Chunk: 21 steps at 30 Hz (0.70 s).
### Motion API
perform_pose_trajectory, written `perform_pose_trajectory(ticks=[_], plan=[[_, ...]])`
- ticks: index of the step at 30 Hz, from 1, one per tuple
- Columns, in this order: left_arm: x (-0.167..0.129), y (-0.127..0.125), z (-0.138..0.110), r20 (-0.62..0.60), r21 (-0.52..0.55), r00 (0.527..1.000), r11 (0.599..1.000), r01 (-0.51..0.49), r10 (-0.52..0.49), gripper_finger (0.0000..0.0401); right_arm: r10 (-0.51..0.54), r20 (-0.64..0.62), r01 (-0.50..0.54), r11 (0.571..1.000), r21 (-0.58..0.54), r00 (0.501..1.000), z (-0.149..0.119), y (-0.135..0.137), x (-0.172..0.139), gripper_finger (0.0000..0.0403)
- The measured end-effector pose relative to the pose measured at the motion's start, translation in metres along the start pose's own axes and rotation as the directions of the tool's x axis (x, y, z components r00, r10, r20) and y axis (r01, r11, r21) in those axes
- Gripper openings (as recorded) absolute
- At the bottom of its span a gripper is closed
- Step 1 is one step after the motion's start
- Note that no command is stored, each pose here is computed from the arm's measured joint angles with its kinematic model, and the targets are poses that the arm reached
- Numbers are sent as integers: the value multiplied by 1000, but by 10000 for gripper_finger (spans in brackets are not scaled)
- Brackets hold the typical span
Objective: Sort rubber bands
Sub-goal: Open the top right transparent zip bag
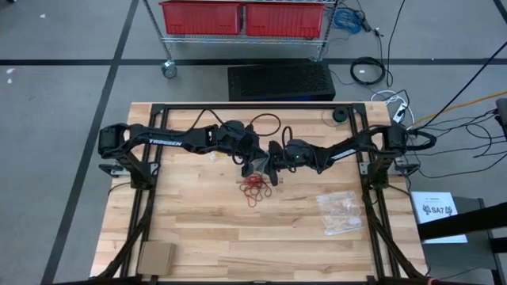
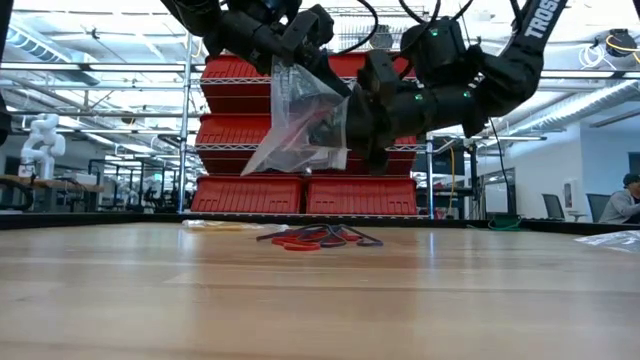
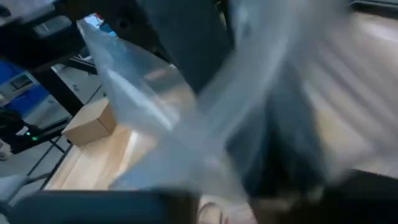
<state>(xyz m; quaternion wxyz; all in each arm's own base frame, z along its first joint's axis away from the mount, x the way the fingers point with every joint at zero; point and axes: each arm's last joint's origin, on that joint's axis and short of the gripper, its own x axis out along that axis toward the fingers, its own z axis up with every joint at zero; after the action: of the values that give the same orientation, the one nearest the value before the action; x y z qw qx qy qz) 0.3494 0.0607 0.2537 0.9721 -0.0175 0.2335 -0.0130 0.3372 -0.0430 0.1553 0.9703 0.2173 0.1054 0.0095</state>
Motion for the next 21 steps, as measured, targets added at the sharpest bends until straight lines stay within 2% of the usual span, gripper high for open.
perform_pose_trajectory(ticks=[4, 8, 14, 18, 21], plan=[[0, 0, 0, 1, 1, 1000, 1000, 0, 0, 0, 81, -11, -80, 996, 49, 997, 7, -2, -4, 177], [-3, 1, 3, 18, 9, 1000, 1000, 1, -1, 0, 178, -65, -172, 981, 95, 982, 17, 1, -12, 201], [-7, 1, 6, 34, 35, 999, 999, -3, 2, 0, 94, -196, -83, 994, 65, 976, 27, 5, -34, 175], [-10, 9, 7, 38, 44, 999, 999, -32, 30, 0, 50, -196, -45, 999, 26, 979, 42, 8, -53, 170], [-14, 19, 7, 36, 6, 998, 998, -57, 57, 0, -32, -205, 30, 999, -14, 978, 50, 9, -67, 183]])
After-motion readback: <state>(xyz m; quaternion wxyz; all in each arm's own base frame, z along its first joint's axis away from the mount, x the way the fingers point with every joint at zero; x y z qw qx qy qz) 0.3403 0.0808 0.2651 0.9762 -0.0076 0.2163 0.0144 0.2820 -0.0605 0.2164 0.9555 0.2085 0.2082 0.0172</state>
